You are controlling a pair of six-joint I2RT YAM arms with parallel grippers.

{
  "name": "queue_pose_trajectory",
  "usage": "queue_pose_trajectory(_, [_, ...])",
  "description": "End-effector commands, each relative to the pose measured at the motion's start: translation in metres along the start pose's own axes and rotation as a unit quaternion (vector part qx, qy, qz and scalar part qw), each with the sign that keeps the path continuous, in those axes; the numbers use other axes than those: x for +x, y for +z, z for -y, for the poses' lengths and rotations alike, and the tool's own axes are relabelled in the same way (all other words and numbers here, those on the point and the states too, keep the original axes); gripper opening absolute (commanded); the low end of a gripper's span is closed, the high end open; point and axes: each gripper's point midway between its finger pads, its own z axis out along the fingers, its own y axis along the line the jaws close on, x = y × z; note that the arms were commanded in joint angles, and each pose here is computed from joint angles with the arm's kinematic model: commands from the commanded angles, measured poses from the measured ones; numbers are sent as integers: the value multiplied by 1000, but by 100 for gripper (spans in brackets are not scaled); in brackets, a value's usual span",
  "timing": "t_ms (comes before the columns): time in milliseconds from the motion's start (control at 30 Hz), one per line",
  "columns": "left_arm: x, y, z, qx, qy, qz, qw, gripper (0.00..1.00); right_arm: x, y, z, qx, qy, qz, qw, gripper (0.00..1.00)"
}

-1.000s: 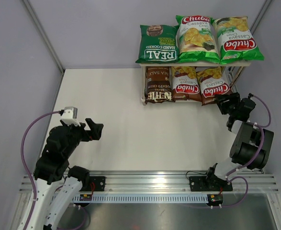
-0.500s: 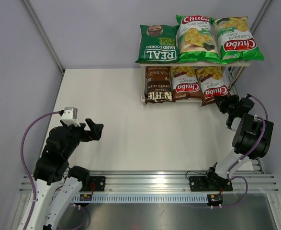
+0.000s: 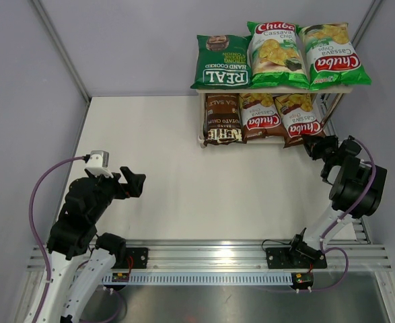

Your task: Place and organize the chips bags onto the shelf

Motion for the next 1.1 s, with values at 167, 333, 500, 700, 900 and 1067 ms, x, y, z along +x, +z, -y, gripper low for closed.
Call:
queue_pose_trajectory(167, [-11,-1,5,10,3,22,1000,99,6,2,13,-14,89,-22,996,37])
queue_pose_trajectory(333, [-11,-2,5,11,2,25,1000,99,12,4,21,-34,129,-35,990,41])
queue_pose_trajectory(500, [-11,-2,5,12,3,25,1000,99,14,0,16,-51,151,-37,987,47])
queue_pose_trajectory(700, [-11,-4,7,16,3,27,1000,99,12,-7,-6,-76,127,-34,988,68])
queue_pose_trajectory(900, [-11,-5,8,19,3,28,999,99,14,-16,-4,-47,82,-13,995,77])
queue_pose_trajectory(1067, [-12,-4,5,9,2,32,999,99,26,-31,-7,-56,49,-10,997,80])
